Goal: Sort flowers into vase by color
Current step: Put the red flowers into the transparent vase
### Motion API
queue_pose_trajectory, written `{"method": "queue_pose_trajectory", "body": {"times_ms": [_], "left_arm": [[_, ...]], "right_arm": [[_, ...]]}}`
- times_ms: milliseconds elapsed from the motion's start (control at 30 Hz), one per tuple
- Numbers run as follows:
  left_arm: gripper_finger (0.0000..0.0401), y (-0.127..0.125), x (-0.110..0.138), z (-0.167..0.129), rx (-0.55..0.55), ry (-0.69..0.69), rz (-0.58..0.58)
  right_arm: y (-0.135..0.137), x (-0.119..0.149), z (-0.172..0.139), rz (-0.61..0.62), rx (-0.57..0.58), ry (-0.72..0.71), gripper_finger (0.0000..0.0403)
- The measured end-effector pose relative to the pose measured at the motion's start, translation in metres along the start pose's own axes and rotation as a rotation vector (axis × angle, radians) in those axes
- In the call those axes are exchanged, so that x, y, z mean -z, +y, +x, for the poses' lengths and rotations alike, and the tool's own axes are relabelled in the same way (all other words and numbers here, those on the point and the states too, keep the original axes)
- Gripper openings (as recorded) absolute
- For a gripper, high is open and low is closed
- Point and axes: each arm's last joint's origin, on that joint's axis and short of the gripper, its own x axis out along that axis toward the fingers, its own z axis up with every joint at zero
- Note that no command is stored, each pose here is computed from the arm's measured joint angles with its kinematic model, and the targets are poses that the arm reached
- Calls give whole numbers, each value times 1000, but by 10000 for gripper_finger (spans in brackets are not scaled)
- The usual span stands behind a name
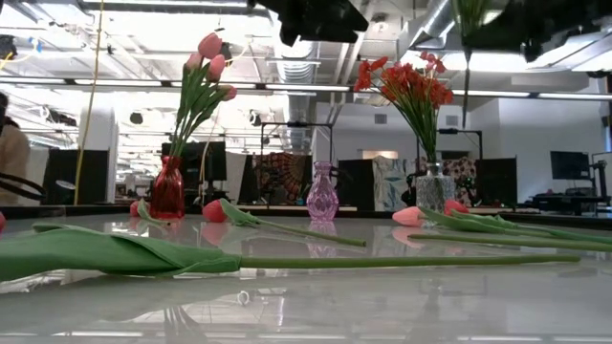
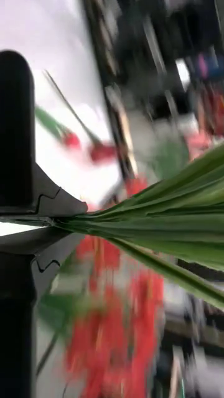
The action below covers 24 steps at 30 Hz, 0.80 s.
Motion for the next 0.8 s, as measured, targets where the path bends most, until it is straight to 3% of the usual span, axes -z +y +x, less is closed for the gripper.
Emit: {"method": "queue_pose_trajectory", "body": {"times_ms": [233,533,667,800], "left_arm": [[189,0,0,0,-3,4,-12],[189,0,1,0,-1,5,-20],[189,-2,0,-1,4,4,-19],[189,-3,0,-1,8,3,-17]], "right_arm": [[-6,30,6,52,284,-85,46],[-12,50,13,117,364,-278,47],[-16,57,16,115,397,-281,47],[-18,57,20,144,357,-293,47]]}}
